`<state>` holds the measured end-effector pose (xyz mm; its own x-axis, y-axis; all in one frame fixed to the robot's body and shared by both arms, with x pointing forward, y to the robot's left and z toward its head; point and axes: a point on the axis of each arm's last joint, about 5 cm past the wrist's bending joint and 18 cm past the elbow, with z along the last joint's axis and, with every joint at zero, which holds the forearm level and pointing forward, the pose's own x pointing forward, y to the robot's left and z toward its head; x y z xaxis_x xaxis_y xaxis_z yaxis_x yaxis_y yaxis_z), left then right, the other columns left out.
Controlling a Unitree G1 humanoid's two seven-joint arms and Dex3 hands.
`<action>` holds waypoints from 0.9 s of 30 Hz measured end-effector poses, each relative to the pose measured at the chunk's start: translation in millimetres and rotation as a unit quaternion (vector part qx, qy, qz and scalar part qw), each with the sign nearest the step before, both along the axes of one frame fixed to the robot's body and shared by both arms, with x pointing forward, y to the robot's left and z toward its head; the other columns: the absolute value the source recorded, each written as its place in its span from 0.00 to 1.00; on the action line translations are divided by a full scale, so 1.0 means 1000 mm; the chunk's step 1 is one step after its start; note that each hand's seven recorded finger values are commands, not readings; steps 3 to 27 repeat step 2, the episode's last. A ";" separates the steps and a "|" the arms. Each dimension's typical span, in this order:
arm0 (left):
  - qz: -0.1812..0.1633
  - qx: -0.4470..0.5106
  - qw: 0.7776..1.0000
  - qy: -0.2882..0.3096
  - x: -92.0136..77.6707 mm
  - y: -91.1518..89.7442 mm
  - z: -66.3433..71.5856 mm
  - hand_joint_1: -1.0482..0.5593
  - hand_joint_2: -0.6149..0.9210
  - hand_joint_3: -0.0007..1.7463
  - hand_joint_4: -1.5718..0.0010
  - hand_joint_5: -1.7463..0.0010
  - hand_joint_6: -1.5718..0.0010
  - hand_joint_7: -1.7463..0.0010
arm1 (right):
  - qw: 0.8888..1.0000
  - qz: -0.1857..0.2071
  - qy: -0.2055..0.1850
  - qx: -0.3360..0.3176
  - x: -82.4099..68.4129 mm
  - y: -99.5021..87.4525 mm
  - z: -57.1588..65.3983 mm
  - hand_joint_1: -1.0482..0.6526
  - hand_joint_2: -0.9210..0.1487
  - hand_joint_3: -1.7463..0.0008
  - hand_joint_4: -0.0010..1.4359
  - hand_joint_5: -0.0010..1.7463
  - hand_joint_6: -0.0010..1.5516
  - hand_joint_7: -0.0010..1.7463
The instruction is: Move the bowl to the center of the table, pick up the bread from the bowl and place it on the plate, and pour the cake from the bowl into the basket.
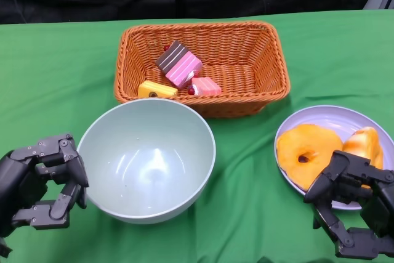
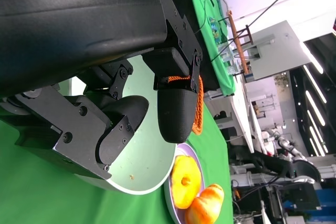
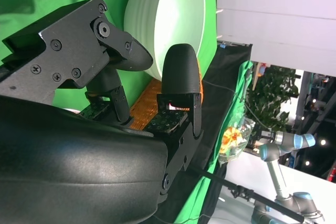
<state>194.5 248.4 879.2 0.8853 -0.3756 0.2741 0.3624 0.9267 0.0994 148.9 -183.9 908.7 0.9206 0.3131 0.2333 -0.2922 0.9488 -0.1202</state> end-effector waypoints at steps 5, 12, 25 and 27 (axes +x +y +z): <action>0.000 0.001 1.000 -0.001 0.001 0.000 0.000 0.64 0.71 0.76 0.47 0.00 0.53 0.12 | 1.000 -0.002 0.004 -0.003 0.000 0.000 0.000 0.58 0.38 0.39 0.52 0.93 0.44 0.77; 0.000 0.001 1.000 -0.001 0.001 0.000 0.000 0.64 0.71 0.76 0.47 0.00 0.53 0.12 | 1.000 -0.002 0.004 -0.003 0.000 0.000 0.000 0.58 0.38 0.39 0.52 0.93 0.44 0.77; 0.000 0.001 1.000 -0.001 0.001 0.000 0.000 0.64 0.71 0.76 0.47 0.00 0.53 0.12 | 1.000 -0.002 0.004 -0.003 0.000 0.000 0.000 0.58 0.38 0.39 0.52 0.93 0.44 0.77; 0.000 0.001 1.000 -0.001 0.001 0.000 0.000 0.64 0.71 0.76 0.47 0.00 0.53 0.12 | 1.000 -0.002 0.004 -0.003 0.000 0.000 0.000 0.58 0.38 0.39 0.52 0.93 0.44 0.77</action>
